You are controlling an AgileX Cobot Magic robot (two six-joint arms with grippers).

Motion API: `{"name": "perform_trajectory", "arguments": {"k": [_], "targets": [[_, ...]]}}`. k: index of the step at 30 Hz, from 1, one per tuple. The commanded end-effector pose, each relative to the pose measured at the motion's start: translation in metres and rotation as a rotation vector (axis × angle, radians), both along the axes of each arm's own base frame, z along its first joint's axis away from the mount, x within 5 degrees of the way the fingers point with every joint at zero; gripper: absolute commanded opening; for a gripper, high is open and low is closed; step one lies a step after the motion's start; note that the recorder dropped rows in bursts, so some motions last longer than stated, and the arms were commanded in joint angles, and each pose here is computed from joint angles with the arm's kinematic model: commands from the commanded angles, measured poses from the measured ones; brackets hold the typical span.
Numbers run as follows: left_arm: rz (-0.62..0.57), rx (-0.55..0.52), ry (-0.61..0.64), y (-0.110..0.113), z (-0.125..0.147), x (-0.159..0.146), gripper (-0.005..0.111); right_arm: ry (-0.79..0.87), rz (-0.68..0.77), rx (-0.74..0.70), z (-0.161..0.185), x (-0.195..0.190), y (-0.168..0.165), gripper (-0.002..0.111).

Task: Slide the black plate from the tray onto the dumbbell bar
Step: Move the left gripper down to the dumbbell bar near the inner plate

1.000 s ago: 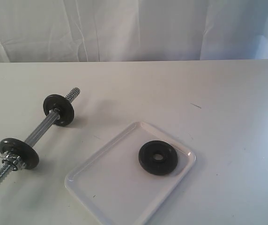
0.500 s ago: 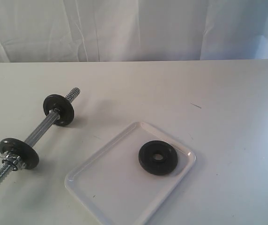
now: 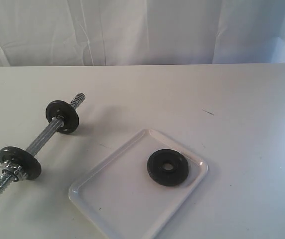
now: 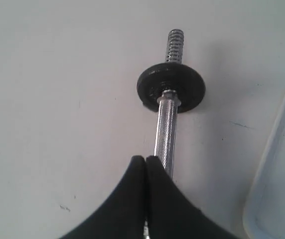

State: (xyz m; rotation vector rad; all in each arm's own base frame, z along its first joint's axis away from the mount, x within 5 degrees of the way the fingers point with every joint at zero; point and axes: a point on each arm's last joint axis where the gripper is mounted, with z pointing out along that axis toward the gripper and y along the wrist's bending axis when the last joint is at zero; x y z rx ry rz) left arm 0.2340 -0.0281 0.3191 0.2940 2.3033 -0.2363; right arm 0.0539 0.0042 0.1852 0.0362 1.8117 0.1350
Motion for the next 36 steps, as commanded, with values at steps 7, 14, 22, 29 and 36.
{"name": "perform_trajectory", "arguments": {"k": [7, 14, 22, 29, 36], "targets": [[-0.289, 0.076, 0.108, -0.034, -0.001, 0.056, 0.041, -0.013, -0.003, 0.002, 0.000, 0.000, 0.000, 0.000], [-0.363, 0.077, 0.308, -0.040, -0.026, 0.087, 0.067, -0.013, -0.003, 0.002, 0.000, 0.000, 0.000, 0.000], [-0.369, 0.086, 0.389, -0.042, -0.055, 0.111, 0.077, -0.013, -0.003, 0.002, 0.000, 0.000, 0.000, 0.000], [-0.360, 0.080, 0.445, -0.043, -0.083, 0.123, 0.079, -0.013, -0.003, 0.002, 0.000, 0.000, 0.000, 0.000], [-0.343, 0.081, 0.472, -0.044, -0.106, 0.134, 0.079, -0.013, -0.003, 0.002, 0.000, 0.000, 0.000, 0.000]]}}
